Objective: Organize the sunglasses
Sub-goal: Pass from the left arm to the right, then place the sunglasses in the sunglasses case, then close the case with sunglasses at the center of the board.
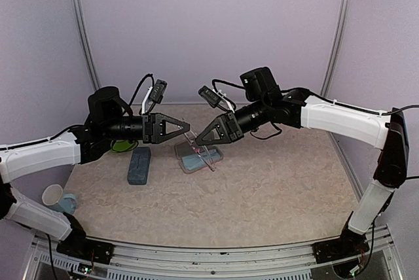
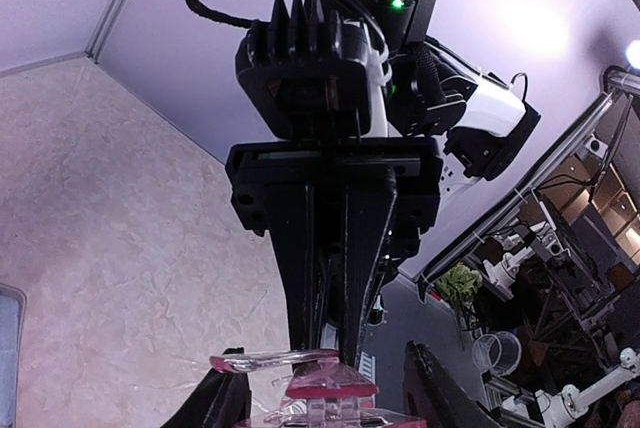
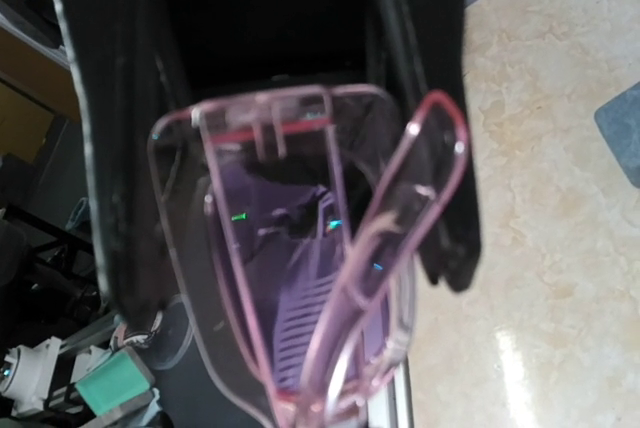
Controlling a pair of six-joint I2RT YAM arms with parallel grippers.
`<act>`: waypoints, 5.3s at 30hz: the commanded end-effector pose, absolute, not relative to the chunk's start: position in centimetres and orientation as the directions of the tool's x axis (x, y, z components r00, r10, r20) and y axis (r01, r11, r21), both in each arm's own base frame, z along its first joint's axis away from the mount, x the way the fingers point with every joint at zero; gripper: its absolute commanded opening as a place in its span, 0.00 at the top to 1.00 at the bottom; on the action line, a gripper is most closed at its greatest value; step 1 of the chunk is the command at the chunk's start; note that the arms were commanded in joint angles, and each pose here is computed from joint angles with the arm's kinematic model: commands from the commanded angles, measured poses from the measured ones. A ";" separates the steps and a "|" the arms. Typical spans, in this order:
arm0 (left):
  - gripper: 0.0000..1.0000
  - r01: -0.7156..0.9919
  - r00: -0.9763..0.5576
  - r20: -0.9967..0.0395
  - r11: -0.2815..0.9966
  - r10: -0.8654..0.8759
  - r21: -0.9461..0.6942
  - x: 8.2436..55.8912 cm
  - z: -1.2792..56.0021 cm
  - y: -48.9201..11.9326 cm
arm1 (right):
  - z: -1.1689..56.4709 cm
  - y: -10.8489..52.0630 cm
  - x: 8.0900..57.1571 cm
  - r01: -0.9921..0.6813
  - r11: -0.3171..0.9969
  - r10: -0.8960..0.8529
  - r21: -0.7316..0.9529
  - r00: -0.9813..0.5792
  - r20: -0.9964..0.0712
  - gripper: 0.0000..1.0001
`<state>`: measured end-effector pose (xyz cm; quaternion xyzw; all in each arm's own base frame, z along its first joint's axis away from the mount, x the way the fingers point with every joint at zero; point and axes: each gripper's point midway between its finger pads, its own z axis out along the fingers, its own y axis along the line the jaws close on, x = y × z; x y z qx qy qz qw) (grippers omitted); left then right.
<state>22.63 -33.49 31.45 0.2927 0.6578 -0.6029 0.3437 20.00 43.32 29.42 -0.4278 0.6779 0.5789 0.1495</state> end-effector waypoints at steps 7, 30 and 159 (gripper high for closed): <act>0.27 0.835 -0.520 -0.852 0.170 -0.063 -0.523 23.9 32.5 -33.0 | 29.1 43.4 19.7 -0.741 0.006 -0.390 0.671 -0.620 -0.681 1.00; 0.01 0.510 -0.439 -0.887 0.774 -0.142 -0.376 32.1 29.3 -21.4 | 23.3 37.7 31.4 -0.146 0.669 0.279 0.729 -0.859 -0.428 1.00; 0.21 0.301 -0.756 -0.647 0.930 0.097 -0.212 46.5 12.2 -21.7 | 3.1 39.6 33.7 0.465 0.518 0.635 0.718 -0.772 0.042 1.00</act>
